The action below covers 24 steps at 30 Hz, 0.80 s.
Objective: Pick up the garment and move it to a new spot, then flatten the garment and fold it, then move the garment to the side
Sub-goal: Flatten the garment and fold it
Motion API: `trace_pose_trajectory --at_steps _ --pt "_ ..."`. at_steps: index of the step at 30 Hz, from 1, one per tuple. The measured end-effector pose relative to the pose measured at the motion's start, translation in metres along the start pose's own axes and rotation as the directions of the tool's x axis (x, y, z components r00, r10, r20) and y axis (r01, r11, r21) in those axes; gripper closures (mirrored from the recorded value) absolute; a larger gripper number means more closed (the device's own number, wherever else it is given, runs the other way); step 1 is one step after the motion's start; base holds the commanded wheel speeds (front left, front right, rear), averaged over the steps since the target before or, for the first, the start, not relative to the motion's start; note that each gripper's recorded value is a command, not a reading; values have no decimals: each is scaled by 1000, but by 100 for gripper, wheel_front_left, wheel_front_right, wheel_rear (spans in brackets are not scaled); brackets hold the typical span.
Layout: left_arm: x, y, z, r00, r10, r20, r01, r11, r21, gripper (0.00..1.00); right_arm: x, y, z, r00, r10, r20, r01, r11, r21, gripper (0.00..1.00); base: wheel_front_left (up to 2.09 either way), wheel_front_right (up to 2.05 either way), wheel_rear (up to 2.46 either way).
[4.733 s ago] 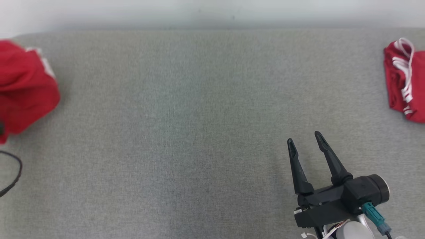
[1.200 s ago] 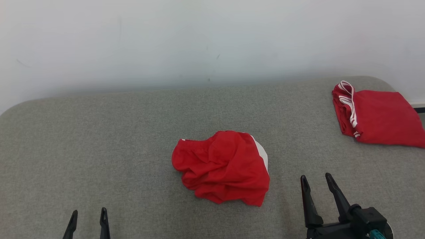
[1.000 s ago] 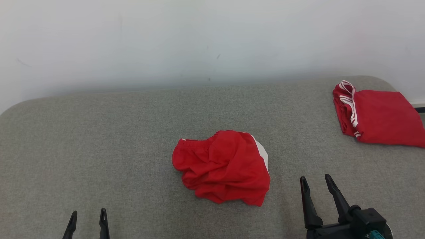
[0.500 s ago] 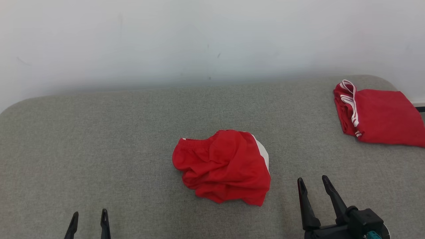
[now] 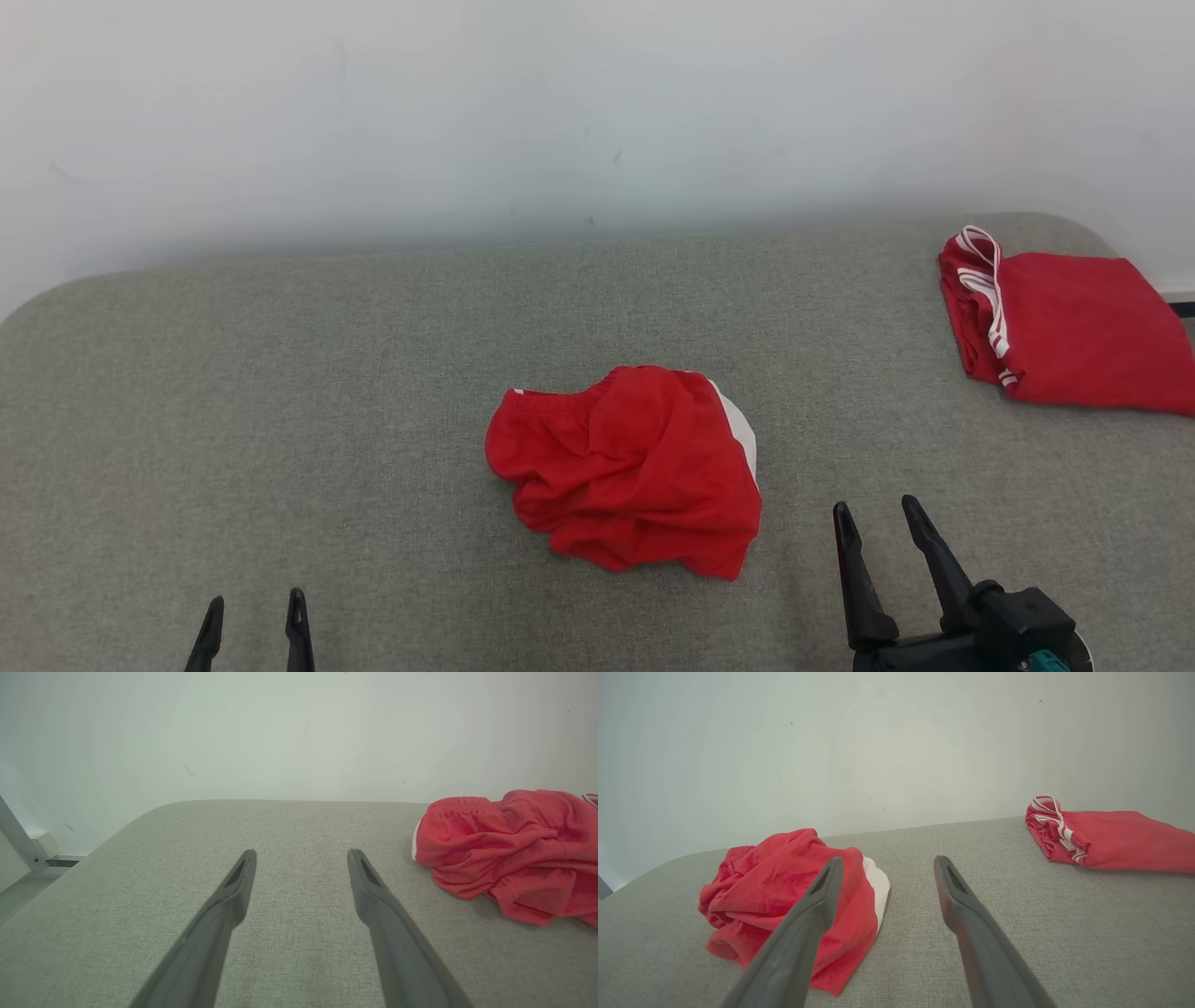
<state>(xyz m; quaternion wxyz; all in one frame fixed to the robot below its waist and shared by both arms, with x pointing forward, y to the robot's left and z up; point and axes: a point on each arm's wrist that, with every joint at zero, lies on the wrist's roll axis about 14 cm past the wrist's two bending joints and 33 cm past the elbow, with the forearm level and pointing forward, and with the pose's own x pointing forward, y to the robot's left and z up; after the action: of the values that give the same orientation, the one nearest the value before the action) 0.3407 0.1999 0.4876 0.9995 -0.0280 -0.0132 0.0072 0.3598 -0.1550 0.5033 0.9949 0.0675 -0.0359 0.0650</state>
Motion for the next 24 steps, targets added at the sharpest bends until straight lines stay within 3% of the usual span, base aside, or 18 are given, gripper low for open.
trace_pose_trajectory --at_steps 24 --pt "19 -9 6 999 -36 19 36 999 2 0 -3 -3 -3 1000 -12 -9 12 1000 4 0 0 0 0"
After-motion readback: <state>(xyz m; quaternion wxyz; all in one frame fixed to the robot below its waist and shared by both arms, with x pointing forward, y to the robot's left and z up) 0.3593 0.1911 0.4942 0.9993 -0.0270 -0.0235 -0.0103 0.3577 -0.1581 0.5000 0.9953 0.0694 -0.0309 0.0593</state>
